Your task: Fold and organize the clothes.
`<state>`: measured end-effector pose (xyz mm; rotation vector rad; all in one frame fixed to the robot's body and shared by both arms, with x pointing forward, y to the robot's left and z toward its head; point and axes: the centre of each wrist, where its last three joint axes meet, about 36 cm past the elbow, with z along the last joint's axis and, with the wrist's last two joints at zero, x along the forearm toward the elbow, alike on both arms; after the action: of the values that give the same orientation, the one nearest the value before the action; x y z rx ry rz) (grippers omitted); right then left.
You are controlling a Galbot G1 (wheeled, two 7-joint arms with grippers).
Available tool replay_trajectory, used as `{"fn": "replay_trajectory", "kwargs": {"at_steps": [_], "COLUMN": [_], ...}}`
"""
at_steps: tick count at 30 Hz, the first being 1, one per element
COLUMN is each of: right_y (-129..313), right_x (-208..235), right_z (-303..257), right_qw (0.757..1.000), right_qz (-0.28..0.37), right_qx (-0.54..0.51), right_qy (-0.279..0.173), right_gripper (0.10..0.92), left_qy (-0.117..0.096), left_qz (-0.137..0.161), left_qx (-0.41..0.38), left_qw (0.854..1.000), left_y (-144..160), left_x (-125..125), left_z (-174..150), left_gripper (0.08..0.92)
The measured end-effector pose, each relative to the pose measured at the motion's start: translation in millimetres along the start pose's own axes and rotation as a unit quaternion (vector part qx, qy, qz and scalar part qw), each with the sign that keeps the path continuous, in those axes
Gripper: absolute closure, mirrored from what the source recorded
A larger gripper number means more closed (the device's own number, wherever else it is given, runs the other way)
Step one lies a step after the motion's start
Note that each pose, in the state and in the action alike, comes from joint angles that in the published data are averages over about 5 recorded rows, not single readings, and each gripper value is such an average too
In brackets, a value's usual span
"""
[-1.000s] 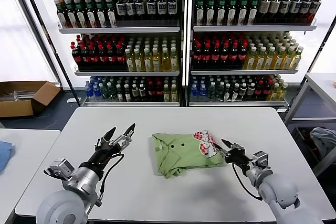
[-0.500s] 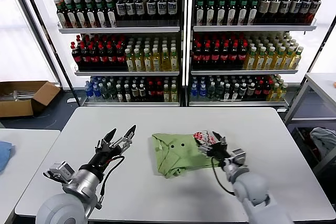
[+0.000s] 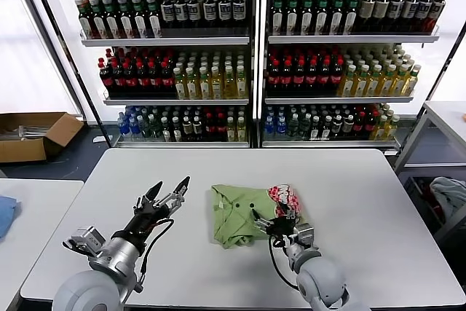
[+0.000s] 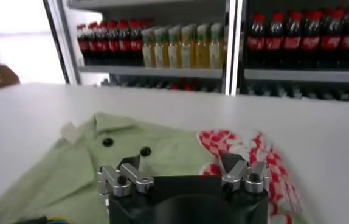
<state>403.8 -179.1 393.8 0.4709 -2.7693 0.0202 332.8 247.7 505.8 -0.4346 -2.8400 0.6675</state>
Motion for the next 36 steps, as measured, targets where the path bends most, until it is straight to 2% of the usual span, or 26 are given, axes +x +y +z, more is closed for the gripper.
{"fn": "replay_trajectory", "kwargs": {"at_steps": [10,16,24,36], "right_y": [-16,-38,-73,-104], "right_x": [60,96,140,189], "right_z": [-26,-26,-12,9], "right_qw": [0.994,0.987,0.979,0.968], "right_qz": [0.041,0.078,0.13,0.193], "right_qx": [-0.004,-0.006,0.004,0.016], "right_qy": [-0.099,-0.137,-0.159,-0.159], "right_gripper": [0.2,0.2,0.2,0.2], "left_qy": [-0.001,-0.005,-0.016,-0.036], "left_qz": [-0.006,-0.014,-0.031,-0.07], "left_qx": [-0.014,-0.041,-0.088,-0.116], "left_qw": [1.0,0.999,0.996,0.99], "left_y": [7,16,32,57], "left_x": [1,5,15,38], "left_z": [2,2,1,-4], "left_gripper": [0.177,0.177,0.177,0.177]}}
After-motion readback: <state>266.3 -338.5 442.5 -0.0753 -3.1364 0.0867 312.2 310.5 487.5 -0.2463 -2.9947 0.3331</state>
